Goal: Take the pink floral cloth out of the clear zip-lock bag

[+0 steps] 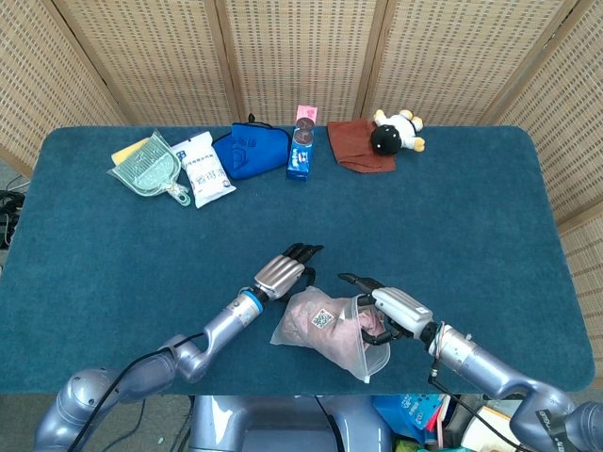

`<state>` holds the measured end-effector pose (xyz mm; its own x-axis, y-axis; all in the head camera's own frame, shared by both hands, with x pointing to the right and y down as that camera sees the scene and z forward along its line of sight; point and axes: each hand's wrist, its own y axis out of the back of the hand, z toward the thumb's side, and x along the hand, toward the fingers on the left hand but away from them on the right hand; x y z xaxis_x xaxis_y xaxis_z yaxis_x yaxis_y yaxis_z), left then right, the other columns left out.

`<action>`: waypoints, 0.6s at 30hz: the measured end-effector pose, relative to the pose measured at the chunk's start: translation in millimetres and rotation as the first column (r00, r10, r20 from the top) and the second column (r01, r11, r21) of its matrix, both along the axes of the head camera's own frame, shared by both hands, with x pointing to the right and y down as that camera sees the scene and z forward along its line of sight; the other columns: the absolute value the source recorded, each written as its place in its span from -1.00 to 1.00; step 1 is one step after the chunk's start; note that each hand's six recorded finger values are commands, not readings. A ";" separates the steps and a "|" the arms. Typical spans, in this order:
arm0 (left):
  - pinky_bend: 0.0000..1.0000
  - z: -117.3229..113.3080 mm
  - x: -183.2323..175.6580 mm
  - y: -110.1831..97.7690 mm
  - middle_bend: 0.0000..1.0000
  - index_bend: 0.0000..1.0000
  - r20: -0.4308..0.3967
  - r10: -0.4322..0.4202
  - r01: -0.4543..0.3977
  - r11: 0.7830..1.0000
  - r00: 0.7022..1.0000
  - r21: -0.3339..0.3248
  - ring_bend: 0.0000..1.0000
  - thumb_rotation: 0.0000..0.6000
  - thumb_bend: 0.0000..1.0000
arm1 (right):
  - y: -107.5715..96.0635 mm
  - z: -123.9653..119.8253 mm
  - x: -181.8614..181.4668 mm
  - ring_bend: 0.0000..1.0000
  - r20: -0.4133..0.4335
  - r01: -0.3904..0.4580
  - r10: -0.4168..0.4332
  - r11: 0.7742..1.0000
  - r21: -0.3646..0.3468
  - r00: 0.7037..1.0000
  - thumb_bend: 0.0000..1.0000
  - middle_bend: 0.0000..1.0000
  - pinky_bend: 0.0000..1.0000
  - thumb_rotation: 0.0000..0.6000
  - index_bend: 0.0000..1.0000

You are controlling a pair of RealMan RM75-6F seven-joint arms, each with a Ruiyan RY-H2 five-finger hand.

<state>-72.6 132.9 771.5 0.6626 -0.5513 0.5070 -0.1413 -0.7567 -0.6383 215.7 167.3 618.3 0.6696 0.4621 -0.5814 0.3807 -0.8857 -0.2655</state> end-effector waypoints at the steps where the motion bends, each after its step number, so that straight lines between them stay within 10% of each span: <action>1: -1.00 -0.1 0.1 0.0 -1.00 0.20 0.000 0.000 0.000 1.000 1.000 0.001 -1.00 1.00 0.00 | 0.0 -0.1 0.0 -1.00 0.000 0.000 0.000 1.000 0.000 1.000 0.82 -1.00 -1.00 1.00 0.42; 18: -1.00 -5.2 -7.6 -9.4 -1.00 0.29 -0.002 -0.026 0.026 0.999 1.000 0.024 -1.00 1.00 0.00 | -4.9 -2.7 3.6 -1.00 0.000 -0.018 0.018 1.000 0.018 1.000 0.83 -1.00 -1.00 1.00 0.43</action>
<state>-80.2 123.5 766.3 0.6484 -0.5804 0.4926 -0.1617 -0.7373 -0.6559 219.3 162.4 615.6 0.6614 0.4842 -0.5728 0.3962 -0.8740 -0.2813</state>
